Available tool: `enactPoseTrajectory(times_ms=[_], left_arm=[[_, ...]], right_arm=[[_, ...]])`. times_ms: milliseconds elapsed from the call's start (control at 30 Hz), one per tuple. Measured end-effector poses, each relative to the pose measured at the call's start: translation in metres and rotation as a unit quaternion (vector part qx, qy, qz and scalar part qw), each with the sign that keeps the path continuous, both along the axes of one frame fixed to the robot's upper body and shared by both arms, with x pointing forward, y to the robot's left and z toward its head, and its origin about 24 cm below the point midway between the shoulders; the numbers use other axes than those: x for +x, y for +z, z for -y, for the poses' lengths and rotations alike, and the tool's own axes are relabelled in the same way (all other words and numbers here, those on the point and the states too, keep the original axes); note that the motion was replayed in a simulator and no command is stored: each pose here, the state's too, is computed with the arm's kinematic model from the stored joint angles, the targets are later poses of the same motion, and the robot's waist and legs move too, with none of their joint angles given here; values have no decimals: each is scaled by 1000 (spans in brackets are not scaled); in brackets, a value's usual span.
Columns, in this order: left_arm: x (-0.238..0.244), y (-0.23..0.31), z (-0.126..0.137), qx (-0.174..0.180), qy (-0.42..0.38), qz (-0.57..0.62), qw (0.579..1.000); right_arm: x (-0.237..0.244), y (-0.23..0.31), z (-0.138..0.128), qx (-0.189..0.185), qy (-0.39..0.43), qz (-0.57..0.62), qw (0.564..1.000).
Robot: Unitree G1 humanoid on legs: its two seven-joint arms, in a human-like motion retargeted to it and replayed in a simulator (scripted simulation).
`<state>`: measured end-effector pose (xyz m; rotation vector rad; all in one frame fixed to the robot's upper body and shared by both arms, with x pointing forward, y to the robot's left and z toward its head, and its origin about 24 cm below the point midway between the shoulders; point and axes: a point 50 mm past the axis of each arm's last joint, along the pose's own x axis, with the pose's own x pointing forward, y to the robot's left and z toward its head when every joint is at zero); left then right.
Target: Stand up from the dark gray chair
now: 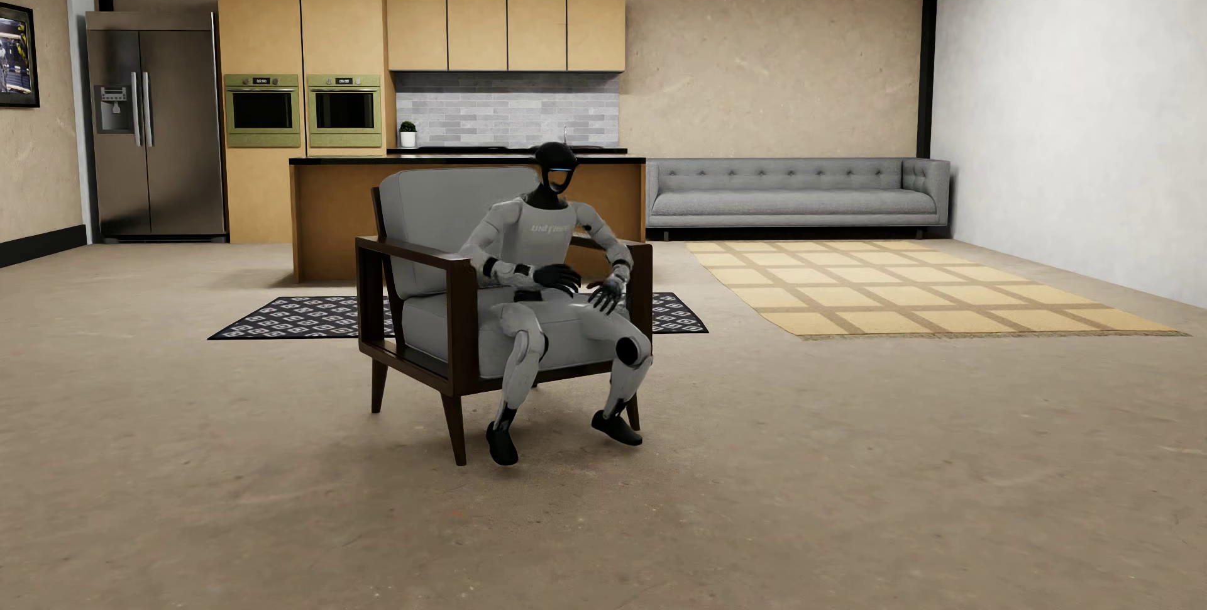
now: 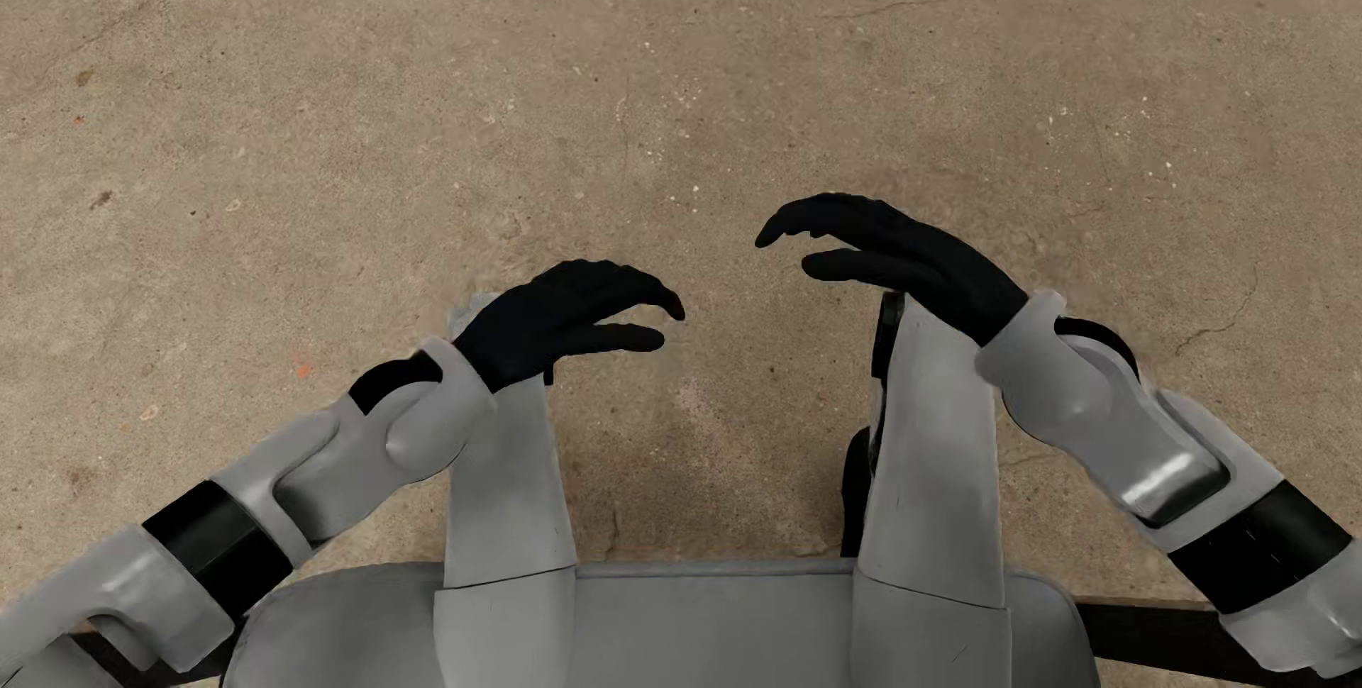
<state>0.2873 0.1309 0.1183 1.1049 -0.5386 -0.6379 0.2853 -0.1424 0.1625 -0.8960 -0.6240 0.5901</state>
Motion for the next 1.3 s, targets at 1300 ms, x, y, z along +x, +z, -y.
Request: enactPoseTrajectory(times_ms=[1300], left_arm=[[-164, -258, -127, -24, 472, -555, 684]], right_arm=[[-181, -318, 91, -9, -413, -661, 626]])
